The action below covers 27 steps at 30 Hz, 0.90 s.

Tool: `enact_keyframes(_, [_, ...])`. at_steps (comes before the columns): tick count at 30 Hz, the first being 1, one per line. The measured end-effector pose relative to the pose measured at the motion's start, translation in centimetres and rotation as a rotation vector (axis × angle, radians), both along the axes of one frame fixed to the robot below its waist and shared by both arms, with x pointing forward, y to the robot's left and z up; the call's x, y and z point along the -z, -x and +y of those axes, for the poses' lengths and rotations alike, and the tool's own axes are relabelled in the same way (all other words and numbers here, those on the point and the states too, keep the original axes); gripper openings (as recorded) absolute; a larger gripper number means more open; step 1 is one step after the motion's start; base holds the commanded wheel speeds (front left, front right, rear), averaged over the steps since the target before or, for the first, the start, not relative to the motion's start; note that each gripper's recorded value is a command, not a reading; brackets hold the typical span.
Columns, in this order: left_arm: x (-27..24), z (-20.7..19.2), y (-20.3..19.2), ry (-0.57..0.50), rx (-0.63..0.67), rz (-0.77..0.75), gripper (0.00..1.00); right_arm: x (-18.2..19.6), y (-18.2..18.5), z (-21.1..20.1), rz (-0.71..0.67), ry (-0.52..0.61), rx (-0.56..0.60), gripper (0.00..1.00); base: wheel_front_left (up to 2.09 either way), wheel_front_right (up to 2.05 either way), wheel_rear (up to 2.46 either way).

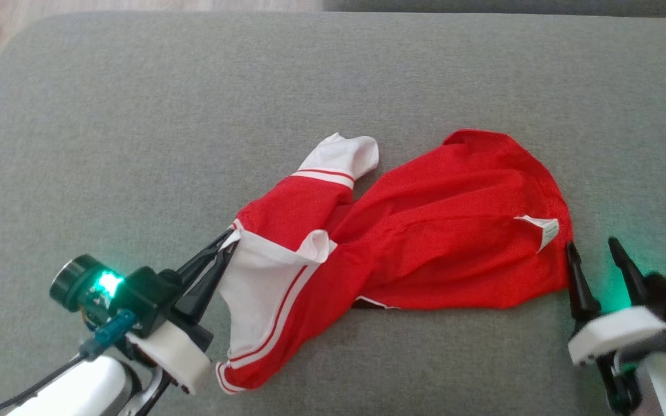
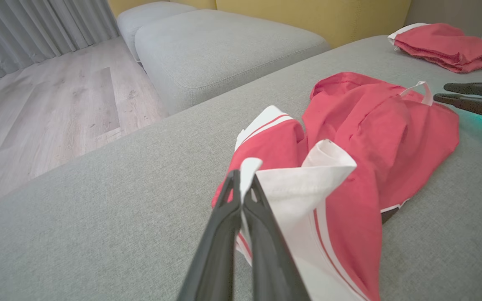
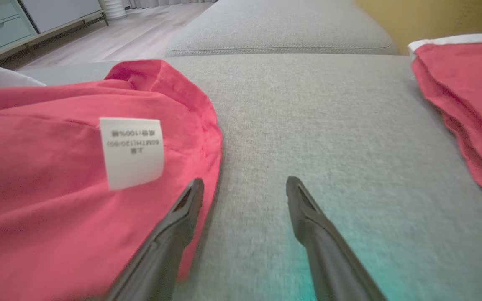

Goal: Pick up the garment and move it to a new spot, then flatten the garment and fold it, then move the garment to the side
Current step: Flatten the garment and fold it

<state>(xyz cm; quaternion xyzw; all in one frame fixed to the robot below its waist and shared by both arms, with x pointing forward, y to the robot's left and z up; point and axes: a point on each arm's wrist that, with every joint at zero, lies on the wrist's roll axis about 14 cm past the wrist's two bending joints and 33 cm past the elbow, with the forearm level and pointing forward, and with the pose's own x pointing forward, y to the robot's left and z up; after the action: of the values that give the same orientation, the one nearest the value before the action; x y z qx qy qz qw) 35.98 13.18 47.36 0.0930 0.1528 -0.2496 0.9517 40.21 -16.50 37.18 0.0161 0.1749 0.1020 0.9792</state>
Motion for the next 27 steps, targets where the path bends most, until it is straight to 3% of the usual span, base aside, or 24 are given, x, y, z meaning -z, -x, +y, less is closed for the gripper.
enact_keyframes(9, [0.9,0.8,0.0,-0.021,-0.022,0.014,0.00,1.5,-2.6,1.3,0.096,0.040,-0.074,1.00,0.00,0.00,0.00])
enact_keyframes(10, [0.9,0.8,0.0,-0.021,-0.022,0.014,0.00,1.5,-2.6,1.3,0.096,0.040,-0.074,0.96,0.00,0.00,0.00])
enact_keyframes(11, [0.9,0.8,-0.1,-0.023,-0.023,0.011,0.00,1.5,-2.8,1.3,0.099,0.044,-0.081,0.88,0.00,0.00,0.00])
enact_keyframes(12, [0.9,0.9,-0.2,-0.024,-0.024,0.010,0.00,1.5,-3.1,1.4,0.099,0.048,-0.086,0.72,0.00,0.00,0.00])
enact_keyframes(13, [0.8,0.9,-0.3,-0.026,-0.024,0.007,0.00,1.4,-3.2,1.6,0.099,0.049,-0.093,0.29,0.00,0.00,0.00])
enact_keyframes(15, [0.8,1.0,-0.3,-0.028,-0.027,0.006,0.00,1.5,-3.2,2.2,0.113,0.047,-0.110,0.00,0.00,0.00,0.00])
enact_keyframes(22, [-0.1,1.0,-0.4,-0.018,-0.025,-0.039,0.00,0.7,-3.1,1.8,0.105,0.031,-0.104,0.00,0.00,0.00,0.00])
enact_keyframes(27, [-3.8,0.9,-1.3,0.079,-0.027,-0.164,0.00,-3.1,-3.4,0.8,0.000,-0.042,-0.059,0.00,0.00,0.00,0.00])
